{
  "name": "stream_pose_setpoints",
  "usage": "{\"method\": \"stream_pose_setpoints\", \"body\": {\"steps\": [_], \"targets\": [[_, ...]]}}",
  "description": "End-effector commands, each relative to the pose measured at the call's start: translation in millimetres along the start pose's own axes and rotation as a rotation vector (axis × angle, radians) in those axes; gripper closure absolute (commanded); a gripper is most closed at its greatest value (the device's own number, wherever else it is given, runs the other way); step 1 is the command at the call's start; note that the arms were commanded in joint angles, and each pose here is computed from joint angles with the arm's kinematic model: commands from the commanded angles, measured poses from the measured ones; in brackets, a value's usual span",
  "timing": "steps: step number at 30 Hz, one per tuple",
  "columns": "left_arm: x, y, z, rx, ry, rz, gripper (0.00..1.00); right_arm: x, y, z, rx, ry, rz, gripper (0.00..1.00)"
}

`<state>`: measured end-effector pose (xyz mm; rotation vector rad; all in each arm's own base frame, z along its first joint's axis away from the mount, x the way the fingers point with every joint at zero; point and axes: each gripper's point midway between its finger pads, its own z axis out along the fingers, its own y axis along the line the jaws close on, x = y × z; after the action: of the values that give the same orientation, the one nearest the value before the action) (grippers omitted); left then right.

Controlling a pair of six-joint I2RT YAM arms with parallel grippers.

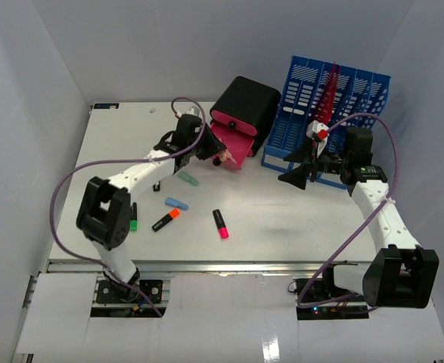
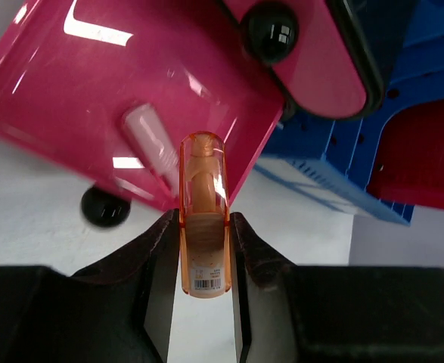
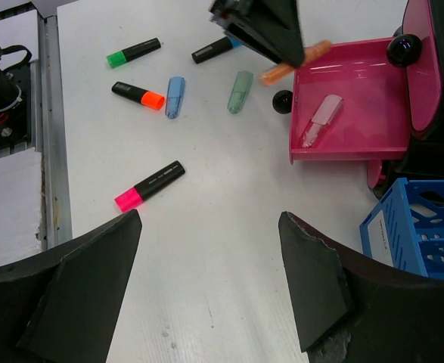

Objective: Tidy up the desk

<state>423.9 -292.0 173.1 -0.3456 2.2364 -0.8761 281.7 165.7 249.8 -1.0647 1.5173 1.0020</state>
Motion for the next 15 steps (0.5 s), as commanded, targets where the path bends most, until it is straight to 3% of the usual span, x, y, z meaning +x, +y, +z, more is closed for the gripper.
{"method": "stream_pose_setpoints", "body": {"steps": [1,3,6,10,15], "targets": [[-19.2,-34.3,24.1,0.1,0.037,-0.054,0.55,-1.2,-6.3,-8.1,0.024,-0.017,-0.011,0.21],[-25.7,-36.9,31.3,0.103,0.037,-0.062,0.42,-0.6,-7.3,-9.4,0.026,-0.019,-0.008,0.21],[-36.6,-39.1,36.1,0.108,0.03,-0.068,0.3,-0.3,-7.8,-11.5,0.026,-0.023,-0.002,0.21],[-45.3,-39.7,27.2,0.115,0.01,-0.048,0.27,0.3,-7.8,-12.1,0.021,-0.025,0.005,0.21],[-54.7,-30.6,-17.6,0.077,-0.087,0.042,0.3,2.0,-6.8,-12.0,0.01,-0.019,0.001,0.21]]}}
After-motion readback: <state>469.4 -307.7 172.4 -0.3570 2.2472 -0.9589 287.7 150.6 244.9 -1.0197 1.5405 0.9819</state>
